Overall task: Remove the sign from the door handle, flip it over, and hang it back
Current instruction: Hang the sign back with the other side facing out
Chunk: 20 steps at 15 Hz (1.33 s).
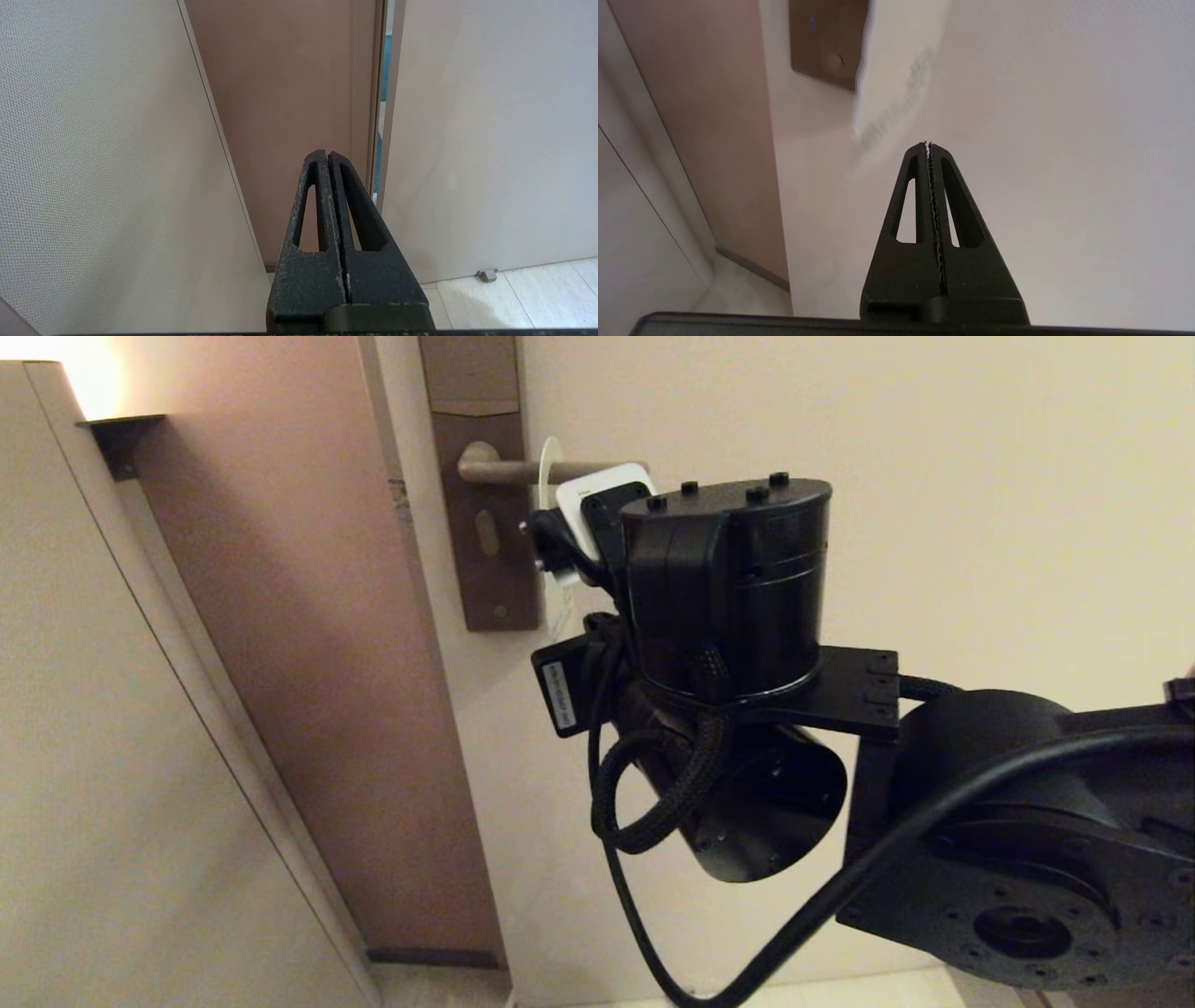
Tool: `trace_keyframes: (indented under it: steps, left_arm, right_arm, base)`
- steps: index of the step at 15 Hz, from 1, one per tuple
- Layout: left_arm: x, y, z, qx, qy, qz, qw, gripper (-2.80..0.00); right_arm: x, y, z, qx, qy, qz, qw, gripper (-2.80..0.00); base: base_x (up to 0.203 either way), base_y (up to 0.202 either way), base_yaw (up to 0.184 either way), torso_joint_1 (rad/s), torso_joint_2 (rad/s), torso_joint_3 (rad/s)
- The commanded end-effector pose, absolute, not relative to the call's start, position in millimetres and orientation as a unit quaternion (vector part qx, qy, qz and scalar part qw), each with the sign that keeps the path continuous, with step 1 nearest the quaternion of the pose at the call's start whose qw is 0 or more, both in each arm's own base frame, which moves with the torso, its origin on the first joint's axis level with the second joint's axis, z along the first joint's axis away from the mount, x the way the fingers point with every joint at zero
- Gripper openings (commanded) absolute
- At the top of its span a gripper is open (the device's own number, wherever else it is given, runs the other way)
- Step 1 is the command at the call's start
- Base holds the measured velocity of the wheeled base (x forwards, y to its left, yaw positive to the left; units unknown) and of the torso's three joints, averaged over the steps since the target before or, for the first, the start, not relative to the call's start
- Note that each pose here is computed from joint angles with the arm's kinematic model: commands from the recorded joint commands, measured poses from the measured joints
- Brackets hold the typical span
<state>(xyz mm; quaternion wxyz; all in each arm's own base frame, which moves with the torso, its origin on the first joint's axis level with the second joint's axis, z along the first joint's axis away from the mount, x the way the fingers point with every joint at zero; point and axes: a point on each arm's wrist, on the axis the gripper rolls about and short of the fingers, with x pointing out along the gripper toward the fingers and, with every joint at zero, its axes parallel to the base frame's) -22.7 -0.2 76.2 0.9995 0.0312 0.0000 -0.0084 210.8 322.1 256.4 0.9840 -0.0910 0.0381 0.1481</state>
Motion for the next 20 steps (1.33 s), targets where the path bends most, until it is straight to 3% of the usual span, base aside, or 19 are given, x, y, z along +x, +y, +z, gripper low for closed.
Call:
trace_keyframes:
  steps: [1, 20]
  left_arm:
    - [-22.7, -0.2, 76.1, 0.031, 0.0, -0.008, 0.999, -2.8]
    - [-22.6, -0.2, 75.8, 0.031, 0.0, -0.008, 0.999, -2.8]
  right_arm:
    - [216.4, 331.5, 251.9, -0.093, 0.038, 0.146, 0.984, -2.8]
    - [241.5, 374.7, 241.1, -0.08, -0.021, 0.145, 0.986, -2.8]
  base:
    - [0.0, 0.0, 0.0, 0.0, 0.0, 0.0]
    - [0.0, 0.0, 0.0, 0.0, 0.0, 0.0]
